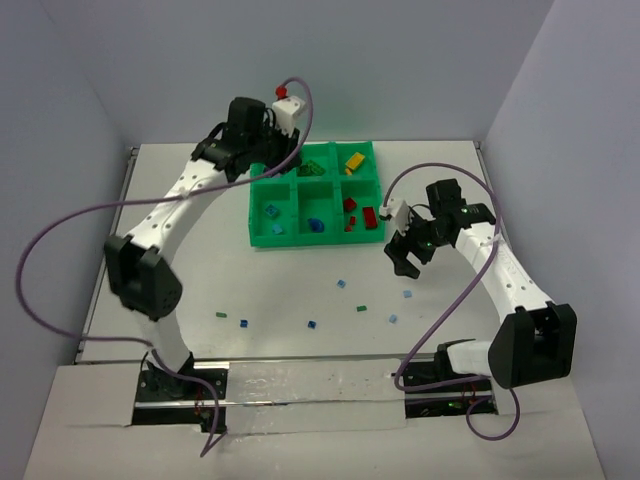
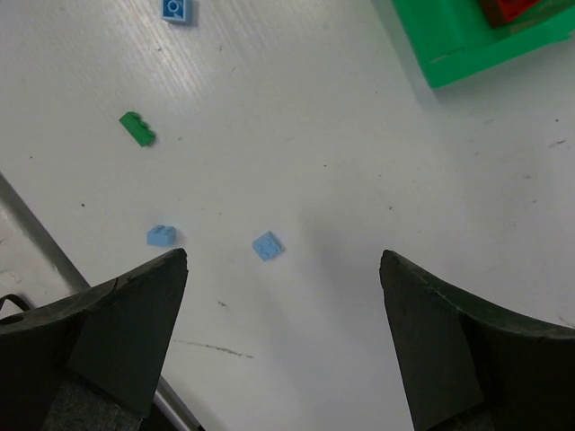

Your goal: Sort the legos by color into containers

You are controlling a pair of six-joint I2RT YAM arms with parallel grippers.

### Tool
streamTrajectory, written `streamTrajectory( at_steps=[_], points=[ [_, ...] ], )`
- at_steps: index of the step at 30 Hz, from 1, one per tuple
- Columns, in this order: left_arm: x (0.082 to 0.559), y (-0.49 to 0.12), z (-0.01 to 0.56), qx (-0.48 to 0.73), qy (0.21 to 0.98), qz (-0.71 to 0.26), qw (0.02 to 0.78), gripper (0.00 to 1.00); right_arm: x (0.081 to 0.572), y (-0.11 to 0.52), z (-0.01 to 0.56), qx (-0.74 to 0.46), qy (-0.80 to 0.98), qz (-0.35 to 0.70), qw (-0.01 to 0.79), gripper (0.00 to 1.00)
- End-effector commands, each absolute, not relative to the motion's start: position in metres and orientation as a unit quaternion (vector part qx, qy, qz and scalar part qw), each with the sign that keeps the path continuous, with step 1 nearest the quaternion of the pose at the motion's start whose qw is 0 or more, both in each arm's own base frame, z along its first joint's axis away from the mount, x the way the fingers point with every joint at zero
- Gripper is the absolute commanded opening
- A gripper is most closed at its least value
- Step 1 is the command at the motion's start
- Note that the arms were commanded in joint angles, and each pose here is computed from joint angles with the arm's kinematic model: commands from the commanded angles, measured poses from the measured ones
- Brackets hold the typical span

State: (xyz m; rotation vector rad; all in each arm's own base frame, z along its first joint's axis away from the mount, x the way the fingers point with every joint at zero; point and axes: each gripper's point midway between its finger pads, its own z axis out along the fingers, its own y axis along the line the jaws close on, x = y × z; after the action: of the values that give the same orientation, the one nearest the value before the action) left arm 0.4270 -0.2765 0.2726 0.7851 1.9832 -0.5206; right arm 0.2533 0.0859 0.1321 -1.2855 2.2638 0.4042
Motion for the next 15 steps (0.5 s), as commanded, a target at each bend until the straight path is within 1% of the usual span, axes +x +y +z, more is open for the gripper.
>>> streamTrajectory(
  at_steps=[1,2,3,7,15],
  points=[
    [0.486,-0.298,0.251,0.285,0.81,-0.242,0.452,0.0,0.248,0.092,0.132,-0.498,0.812,0.165,0.255,0.94],
    [0.487,-0.297,0.251,0.284,0.81,-0.244,0.452,0.0,0.248,0.092,0.132,-0.498,0.812,0.166,0.255,0.94],
    [0.511,-0.308,0.247,0.263,0.808,-0.258,0.46,0.0,0.249,0.094,0.133,-0.502,0.808,0.168,0.257,0.94],
    [0.543,-0.322,0.235,0.251,0.798,-0.271,0.477,0.0,0.251,0.094,0.133,-0.505,0.808,0.17,0.252,0.94],
    [0.571,-0.335,0.199,0.244,0.789,-0.281,0.488,0.05,0.244,0.09,0.126,-0.52,0.807,0.164,0.23,0.93]
  ],
)
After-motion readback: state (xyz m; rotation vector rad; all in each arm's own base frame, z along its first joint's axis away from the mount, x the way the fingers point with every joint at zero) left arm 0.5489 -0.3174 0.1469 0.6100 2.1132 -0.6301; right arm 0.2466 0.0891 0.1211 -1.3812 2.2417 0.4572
